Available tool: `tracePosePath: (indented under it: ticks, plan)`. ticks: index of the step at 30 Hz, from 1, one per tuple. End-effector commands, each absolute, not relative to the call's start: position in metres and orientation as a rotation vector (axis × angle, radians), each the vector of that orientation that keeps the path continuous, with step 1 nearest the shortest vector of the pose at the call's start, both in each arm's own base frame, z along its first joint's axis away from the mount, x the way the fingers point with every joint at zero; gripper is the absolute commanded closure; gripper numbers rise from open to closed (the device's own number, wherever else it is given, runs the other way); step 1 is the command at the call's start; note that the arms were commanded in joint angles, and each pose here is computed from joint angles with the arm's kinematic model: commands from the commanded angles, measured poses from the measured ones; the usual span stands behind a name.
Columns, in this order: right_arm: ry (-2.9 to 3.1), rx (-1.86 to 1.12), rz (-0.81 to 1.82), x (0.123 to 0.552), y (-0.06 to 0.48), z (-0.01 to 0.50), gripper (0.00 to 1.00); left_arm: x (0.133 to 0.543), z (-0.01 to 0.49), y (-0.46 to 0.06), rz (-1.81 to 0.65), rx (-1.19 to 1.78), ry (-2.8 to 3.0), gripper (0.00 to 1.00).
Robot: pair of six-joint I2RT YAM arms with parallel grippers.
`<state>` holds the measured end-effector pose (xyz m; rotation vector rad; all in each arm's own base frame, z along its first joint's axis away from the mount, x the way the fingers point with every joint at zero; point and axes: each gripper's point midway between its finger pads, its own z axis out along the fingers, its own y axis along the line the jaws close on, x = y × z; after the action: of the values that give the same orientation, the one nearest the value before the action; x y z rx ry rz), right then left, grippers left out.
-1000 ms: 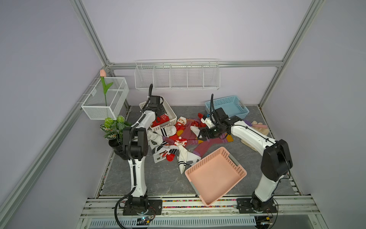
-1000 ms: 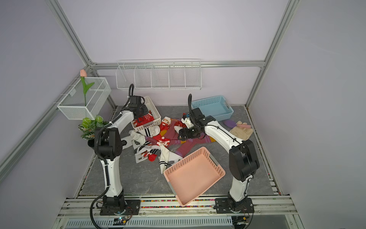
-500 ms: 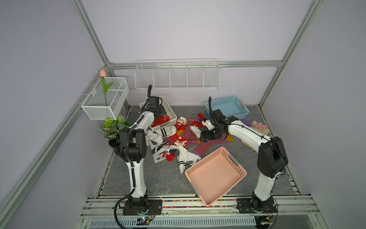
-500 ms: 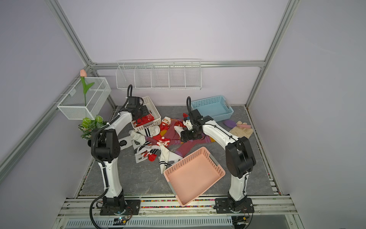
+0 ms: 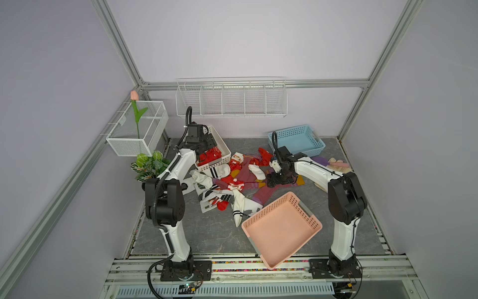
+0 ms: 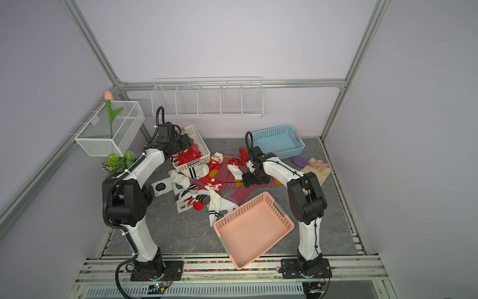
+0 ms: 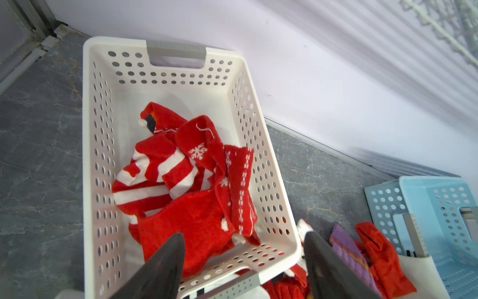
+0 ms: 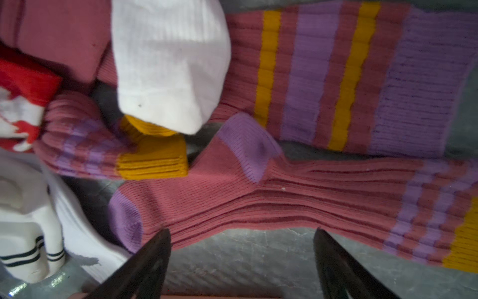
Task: Sort the socks into the basket by color
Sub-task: Place the sock in the bin, then pick up the sock from the center of the board.
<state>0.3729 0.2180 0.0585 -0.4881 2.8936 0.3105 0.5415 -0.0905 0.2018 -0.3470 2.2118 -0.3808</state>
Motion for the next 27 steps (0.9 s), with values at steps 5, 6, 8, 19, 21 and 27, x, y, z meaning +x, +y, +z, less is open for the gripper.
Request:
tracePosePath:
  ticks: [5, 6, 8, 19, 21, 27]
  plan:
    - [2.946, -0.442, 0.198, 0.379, 0.202, 0.029, 0.12, 0.522, 0.218, -0.098, -0.442, -0.328, 2.187, 0.32]
    - [2.950, -0.434, 0.187, 0.379, 0.200, 0.025, 0.11, 0.520, 0.218, -0.099, -0.447, -0.324, 2.187, 0.32]
    - [2.959, -0.421, 0.167, 0.379, 0.198, 0.017, 0.12, 0.515, 0.217, -0.101, -0.453, -0.322, 2.190, 0.32]
    - [3.014, -0.382, 0.149, 0.368, 0.193, -0.015, 0.19, 0.502, 0.218, -0.109, -0.471, -0.296, 2.199, 0.32]
    - [3.023, -0.379, 0.152, 0.364, 0.192, -0.018, 0.35, 0.501, 0.218, -0.110, -0.475, -0.293, 2.201, 0.32]
    - [3.032, -0.364, 0.151, 0.359, 0.190, -0.019, 0.78, 0.497, 0.221, -0.113, -0.502, -0.281, 2.197, 0.32]
